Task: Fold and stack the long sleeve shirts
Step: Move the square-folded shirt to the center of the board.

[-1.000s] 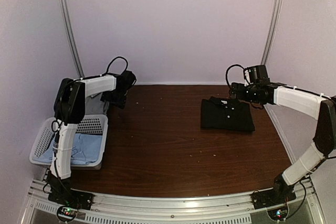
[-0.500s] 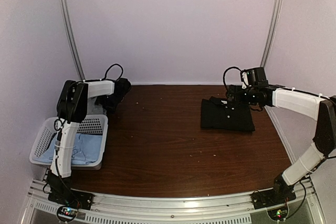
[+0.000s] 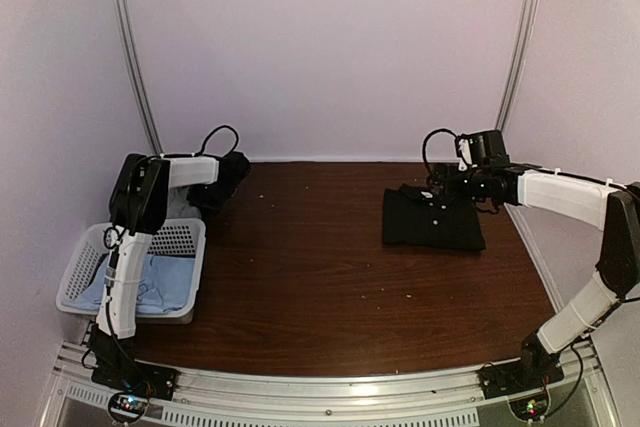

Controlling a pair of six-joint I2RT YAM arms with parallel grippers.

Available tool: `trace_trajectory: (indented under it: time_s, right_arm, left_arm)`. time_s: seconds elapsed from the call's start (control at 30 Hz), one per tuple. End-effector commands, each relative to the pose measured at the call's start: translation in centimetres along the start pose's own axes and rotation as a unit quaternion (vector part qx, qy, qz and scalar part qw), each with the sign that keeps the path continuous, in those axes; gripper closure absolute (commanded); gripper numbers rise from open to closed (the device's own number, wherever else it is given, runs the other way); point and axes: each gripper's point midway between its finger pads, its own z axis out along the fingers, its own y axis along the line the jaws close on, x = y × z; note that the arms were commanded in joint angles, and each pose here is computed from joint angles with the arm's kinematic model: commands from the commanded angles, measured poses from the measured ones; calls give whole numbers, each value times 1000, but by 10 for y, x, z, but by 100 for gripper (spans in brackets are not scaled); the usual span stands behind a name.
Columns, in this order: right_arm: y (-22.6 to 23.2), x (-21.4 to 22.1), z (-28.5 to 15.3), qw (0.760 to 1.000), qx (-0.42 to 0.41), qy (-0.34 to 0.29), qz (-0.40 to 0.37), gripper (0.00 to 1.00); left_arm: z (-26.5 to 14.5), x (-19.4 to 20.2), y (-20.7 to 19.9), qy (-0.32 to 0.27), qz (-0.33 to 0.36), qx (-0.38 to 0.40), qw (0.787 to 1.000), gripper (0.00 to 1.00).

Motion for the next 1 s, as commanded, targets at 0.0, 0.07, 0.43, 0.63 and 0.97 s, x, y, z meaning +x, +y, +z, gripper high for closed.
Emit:
trace_trajectory:
  time_s: [0.0, 0.07, 0.43, 0.63, 0.97]
  right_arm:
    - [8, 3, 4, 1000, -15, -1, 2, 0]
    - [8, 4, 5, 1000, -16, 0, 2, 0]
    - [9, 5, 3, 1000, -19, 2, -17, 0]
    - [7, 5, 1, 1000, -13, 0, -22, 0]
    - [7, 10, 1, 1000, -17, 2, -21, 0]
  left_arm:
    - [-13, -6, -30, -8, -12, 76, 997, 100]
    - [-26, -9, -41, -6, -19, 109, 994, 100]
    - [-117, -35, -108, -18, -65, 305, 950, 100]
    - [-174, -47, -146, -18, -99, 425, 900, 100]
    - [-259, -54, -203, -3, -150, 583, 799, 100]
